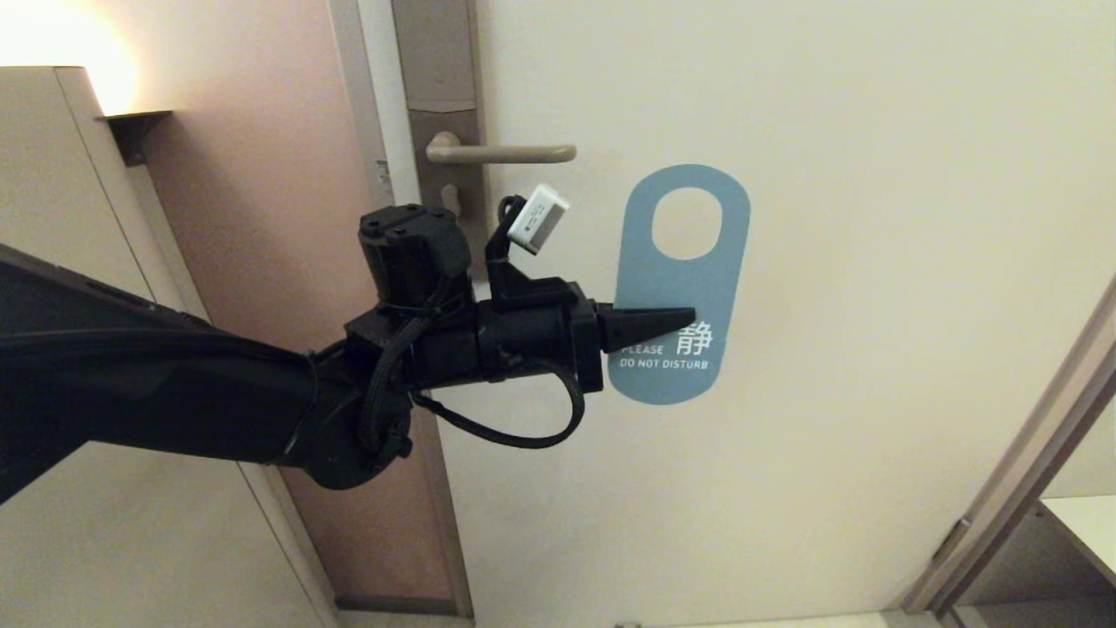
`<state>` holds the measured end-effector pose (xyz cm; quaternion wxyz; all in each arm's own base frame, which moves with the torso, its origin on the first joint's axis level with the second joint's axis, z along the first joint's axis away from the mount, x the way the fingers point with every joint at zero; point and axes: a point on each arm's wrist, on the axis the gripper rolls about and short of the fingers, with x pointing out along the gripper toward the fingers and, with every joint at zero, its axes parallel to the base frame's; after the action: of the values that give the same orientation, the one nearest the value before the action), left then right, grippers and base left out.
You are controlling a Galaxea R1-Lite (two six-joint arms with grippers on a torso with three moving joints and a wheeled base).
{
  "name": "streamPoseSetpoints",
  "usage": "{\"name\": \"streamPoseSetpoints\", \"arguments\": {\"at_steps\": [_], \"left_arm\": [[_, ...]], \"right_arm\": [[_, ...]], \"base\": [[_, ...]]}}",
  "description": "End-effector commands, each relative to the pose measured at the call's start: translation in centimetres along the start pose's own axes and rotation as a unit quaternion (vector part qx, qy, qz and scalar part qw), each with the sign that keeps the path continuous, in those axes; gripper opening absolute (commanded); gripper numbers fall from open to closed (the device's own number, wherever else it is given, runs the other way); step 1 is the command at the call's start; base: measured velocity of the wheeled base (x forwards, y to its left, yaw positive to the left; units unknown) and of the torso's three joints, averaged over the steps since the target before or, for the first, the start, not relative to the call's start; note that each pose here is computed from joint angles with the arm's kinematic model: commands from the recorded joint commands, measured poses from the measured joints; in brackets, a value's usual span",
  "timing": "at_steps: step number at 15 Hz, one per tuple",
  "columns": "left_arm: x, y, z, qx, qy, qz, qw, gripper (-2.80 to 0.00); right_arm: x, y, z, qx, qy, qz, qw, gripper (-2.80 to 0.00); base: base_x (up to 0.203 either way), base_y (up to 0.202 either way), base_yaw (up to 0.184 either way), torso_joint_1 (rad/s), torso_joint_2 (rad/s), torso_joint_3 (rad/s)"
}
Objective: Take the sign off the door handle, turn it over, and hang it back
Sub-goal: Hand it to the other hand
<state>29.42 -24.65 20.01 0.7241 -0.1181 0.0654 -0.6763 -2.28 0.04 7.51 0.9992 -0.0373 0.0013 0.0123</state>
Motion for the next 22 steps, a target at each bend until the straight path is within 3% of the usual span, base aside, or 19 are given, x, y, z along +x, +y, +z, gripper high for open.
{"name": "streamPoseSetpoints", "arguments": {"at_steps": [1, 6, 12, 19, 22], "left_arm": [[0.0, -0.1, 0.1, 0.002, -0.001, -0.003, 1.0000, -2.80], [0.0, -0.1, 0.1, 0.002, -0.001, -0.004, 1.0000, -2.80], [-0.1, -0.3, 0.3, 0.005, 0.002, -0.020, 0.9998, -2.80], [0.3, -0.3, 1.6, 0.001, -0.003, -0.049, 0.9988, -2.80], [0.5, -0.4, 1.9, 0.001, -0.004, -0.056, 0.9984, -2.80]], "right_arm": [[0.0, 0.0, 0.1, -0.003, 0.000, 0.002, 1.000, -2.80], [-0.8, -0.1, 2.0, -0.013, -0.024, 0.011, 1.000, -2.80], [-1.0, -0.1, 3.9, -0.013, -0.004, 0.048, 0.999, -2.80], [5.1, -0.4, 8.5, -0.003, 0.064, 0.076, 0.995, -2.80], [7.6, -0.3, 9.9, 0.001, 0.063, 0.132, 0.989, -2.80]], "base": [[0.000, 0.000, 0.000, 0.000, 0.00, 0.000], [0.000, 0.000, 0.000, 0.000, 0.00, 0.000], [0.000, 0.000, 0.000, 0.000, 0.00, 0.000], [0.000, 0.000, 0.000, 0.000, 0.00, 0.000], [0.000, 0.000, 0.000, 0.000, 0.00, 0.000]]}}
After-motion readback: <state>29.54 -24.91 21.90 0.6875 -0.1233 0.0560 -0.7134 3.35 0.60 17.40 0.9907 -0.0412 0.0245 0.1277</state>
